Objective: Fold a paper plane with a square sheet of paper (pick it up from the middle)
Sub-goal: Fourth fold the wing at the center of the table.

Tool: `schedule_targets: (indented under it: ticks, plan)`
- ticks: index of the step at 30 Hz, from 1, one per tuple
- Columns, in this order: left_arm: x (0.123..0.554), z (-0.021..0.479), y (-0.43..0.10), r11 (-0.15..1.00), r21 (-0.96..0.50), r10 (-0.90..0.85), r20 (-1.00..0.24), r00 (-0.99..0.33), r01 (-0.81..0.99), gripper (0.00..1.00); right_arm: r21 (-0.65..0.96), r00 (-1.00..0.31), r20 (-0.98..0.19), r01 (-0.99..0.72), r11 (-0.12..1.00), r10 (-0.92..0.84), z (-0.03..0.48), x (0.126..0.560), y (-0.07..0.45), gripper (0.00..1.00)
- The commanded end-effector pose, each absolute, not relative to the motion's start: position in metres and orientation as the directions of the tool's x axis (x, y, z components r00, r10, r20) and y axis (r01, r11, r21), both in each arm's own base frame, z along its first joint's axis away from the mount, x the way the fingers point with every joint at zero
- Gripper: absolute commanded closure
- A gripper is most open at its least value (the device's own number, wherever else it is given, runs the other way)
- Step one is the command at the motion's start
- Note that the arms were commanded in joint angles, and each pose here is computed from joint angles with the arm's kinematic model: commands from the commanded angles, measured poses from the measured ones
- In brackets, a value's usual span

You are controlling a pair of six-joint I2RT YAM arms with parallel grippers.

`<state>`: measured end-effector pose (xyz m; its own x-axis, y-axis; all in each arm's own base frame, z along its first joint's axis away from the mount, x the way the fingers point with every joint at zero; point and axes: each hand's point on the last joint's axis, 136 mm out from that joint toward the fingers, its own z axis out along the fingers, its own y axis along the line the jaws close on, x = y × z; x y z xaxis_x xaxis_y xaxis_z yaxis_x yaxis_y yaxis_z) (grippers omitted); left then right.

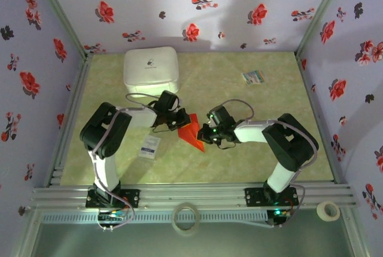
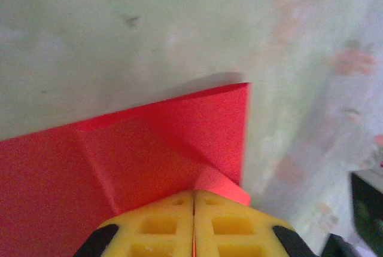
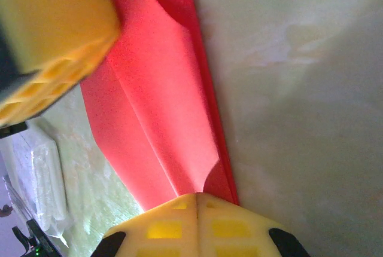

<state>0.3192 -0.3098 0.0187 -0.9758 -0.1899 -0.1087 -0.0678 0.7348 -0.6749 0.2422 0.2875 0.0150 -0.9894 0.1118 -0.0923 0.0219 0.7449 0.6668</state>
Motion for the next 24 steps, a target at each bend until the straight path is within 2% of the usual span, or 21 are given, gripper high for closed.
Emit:
schedule_targets:
  ticks: [1, 16, 24]
  plan:
    - [0.329, 0.010, -0.303, 0.754, -0.655, -0.184, -0.131, -0.974, -0.054, 0.92, 0.489, -0.993, 0.031, 0.117, 0.864, 0.116, -0.032, 0.204, 0.244, 1.00]
    - [0.372, 0.004, -0.252, 0.814, -0.566, -0.256, -0.152, -0.955, -0.128, 0.92, 0.485, -0.994, 0.039, 0.110, 0.868, 0.104, -0.034, 0.201, 0.243, 1.00]
    - [0.376, 0.028, -0.245, 0.840, -0.529, -0.262, -0.197, -0.945, -0.122, 0.92, 0.486, -0.996, 0.033, 0.088, 0.869, 0.082, -0.030, 0.201, 0.244, 1.00]
